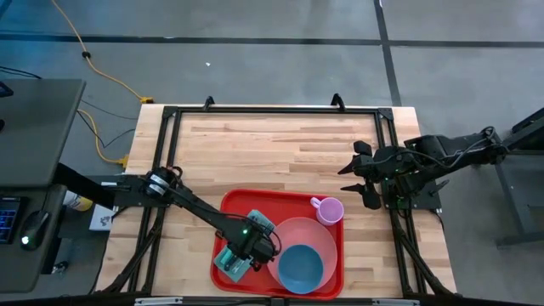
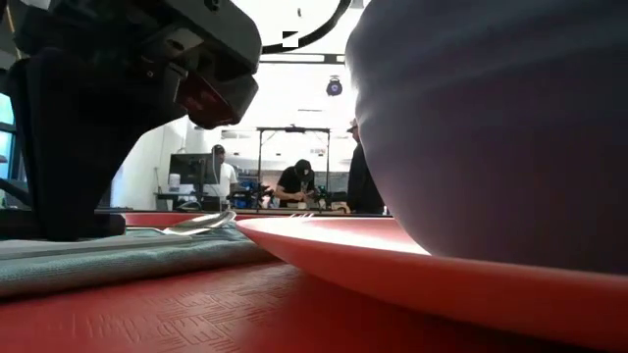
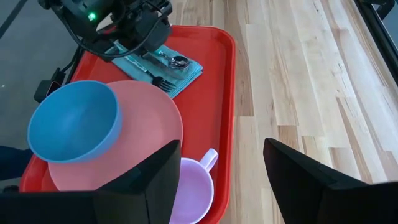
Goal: Set up tray
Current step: Adjust the black knife on the blue napkin, then adjust the blue napkin on the red tray
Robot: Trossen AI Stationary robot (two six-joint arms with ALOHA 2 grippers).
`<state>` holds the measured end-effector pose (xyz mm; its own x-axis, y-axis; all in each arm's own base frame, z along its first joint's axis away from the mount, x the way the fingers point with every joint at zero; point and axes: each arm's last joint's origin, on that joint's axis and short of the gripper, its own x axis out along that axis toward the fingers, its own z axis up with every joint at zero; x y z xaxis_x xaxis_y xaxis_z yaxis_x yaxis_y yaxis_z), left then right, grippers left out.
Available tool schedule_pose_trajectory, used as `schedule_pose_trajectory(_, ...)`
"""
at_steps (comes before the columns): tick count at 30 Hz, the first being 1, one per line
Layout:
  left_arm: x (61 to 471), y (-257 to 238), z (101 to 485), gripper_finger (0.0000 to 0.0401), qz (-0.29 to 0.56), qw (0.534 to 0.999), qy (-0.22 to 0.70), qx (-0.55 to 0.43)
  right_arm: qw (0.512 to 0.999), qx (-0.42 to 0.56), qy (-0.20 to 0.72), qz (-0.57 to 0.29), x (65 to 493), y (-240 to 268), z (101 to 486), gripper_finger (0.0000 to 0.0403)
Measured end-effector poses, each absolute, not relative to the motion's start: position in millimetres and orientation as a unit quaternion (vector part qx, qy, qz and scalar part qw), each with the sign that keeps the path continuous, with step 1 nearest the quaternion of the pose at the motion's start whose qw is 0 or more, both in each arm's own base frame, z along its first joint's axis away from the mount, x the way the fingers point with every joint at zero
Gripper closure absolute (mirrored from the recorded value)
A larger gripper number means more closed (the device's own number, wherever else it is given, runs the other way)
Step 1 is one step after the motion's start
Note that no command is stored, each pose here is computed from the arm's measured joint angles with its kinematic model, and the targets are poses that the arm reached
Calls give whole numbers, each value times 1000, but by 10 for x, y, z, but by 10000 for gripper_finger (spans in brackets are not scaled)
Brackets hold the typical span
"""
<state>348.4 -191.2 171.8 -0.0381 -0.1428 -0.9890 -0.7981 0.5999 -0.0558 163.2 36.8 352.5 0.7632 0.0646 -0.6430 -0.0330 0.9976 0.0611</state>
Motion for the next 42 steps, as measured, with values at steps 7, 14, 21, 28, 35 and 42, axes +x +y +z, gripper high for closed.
schedule_pose_trajectory(7, 3506, -1923, 1673, 312, 267, 601, 667, -349, 939, 23, 343, 26, 1632, 368, 3525, 194)
schedule_pose_trajectory(14, 3505, -1921, 1676, 239, 266, 603, 668, -347, 939, 21, 343, 26, 1632, 368, 3525, 194)
schedule_pose_trajectory(21, 3512, -1925, 1676, 185, 264, 604, 666, -349, 939, 19, 343, 26, 1632, 367, 3525, 194)
schedule_pose_trajectory(28, 3534, -1903, 1695, 168, 263, 606, 663, -352, 939, 19, 343, 26, 1632, 367, 3525, 194)
schedule_pose_trajectory(35, 3544, -1893, 1794, 167, 271, 618, 658, -333, 939, 19, 343, 26, 1632, 367, 3525, 194)
schedule_pose_trajectory(42, 3536, -1840, 1929, 167, 300, 617, 658, -310, 939, 19, 343, 26, 1632, 367, 3525, 194)
